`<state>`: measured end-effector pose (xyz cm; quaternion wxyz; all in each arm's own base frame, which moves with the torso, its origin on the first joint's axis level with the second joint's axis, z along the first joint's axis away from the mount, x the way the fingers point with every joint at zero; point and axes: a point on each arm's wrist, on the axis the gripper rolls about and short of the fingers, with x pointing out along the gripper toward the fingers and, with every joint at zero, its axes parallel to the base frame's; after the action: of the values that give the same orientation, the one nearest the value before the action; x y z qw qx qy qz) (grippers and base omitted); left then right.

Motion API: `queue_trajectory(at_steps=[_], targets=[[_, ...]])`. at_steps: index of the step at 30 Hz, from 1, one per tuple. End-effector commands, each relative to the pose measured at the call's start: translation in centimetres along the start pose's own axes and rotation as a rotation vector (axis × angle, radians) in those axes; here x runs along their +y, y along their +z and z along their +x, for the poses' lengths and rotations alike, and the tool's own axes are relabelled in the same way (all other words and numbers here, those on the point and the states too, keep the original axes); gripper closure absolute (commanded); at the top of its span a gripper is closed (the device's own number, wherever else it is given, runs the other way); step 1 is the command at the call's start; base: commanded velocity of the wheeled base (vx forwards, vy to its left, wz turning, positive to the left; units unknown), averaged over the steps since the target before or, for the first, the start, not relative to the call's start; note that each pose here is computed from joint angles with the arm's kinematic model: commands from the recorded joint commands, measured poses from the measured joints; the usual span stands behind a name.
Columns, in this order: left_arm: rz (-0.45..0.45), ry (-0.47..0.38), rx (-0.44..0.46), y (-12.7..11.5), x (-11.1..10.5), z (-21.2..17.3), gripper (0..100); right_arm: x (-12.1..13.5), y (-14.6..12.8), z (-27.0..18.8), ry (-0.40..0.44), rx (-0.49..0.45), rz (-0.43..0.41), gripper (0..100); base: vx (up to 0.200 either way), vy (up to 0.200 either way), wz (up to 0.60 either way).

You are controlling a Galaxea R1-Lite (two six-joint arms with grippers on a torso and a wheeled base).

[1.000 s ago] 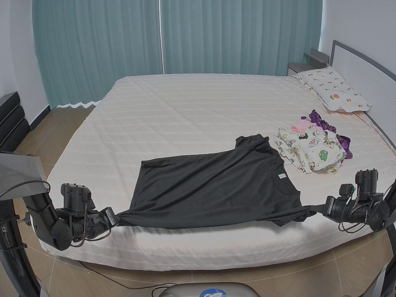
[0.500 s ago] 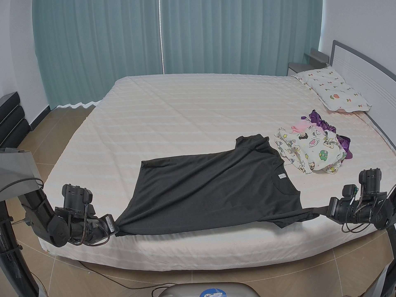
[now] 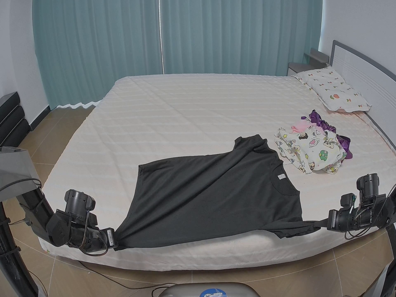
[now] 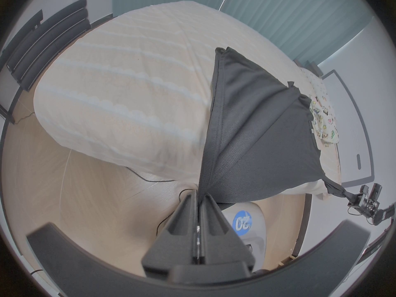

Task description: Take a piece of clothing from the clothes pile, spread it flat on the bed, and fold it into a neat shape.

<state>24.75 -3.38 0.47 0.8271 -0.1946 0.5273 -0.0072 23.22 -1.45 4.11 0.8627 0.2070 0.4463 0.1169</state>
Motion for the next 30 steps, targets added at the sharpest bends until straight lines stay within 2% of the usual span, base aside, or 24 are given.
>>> queue_trajectory(at_steps=[1, 6, 11, 16, 20, 25, 28, 30], targets=[[0.009, 0.002, 0.007, -0.1, -0.2, -0.8, 100, -0.4, 0.4, -0.5, -0.018, 0.013, -0.007, 100, 0.000, 0.000, 0.00], [0.068, 0.024, 0.064, -0.8, -0.2, -1.4, 100, -0.8, 0.4, -1.4, -0.044, 0.070, -0.043, 100, 0.000, 0.000, 0.00], [0.090, 0.037, 0.122, -1.5, -0.5, -1.5, 100, -0.6, 0.8, -1.8, -0.042, 0.048, -0.056, 100, 0.000, 0.000, 0.00], [0.089, 0.022, 0.096, -0.9, -0.9, -1.7, 100, -0.6, 1.3, -1.4, -0.036, 0.037, -0.066, 100, 0.000, 0.000, 0.00], [0.018, -0.012, 0.028, 0.5, -1.6, -2.3, 100, -0.2, 2.3, -1.5, -0.021, -0.008, -0.037, 100, 0.000, 0.000, 0.00], [-0.094, -0.062, -0.048, 2.3, -2.6, -3.1, 100, 0.6, 4.2, -0.4, 0.018, -0.077, 0.077, 100, 0.000, 0.000, 0.00], [-0.128, -0.077, -0.074, 3.0, -2.9, -3.1, 100, 1.1, 5.1, 0.0, 0.046, -0.135, 0.133, 100, 0.000, 0.000, 0.00], [-0.190, -0.107, -0.124, 3.8, -3.3, -3.1, 100, 1.9, 6.2, 0.4, 0.090, -0.201, 0.182, 100, 0.000, 0.000, 0.00]])
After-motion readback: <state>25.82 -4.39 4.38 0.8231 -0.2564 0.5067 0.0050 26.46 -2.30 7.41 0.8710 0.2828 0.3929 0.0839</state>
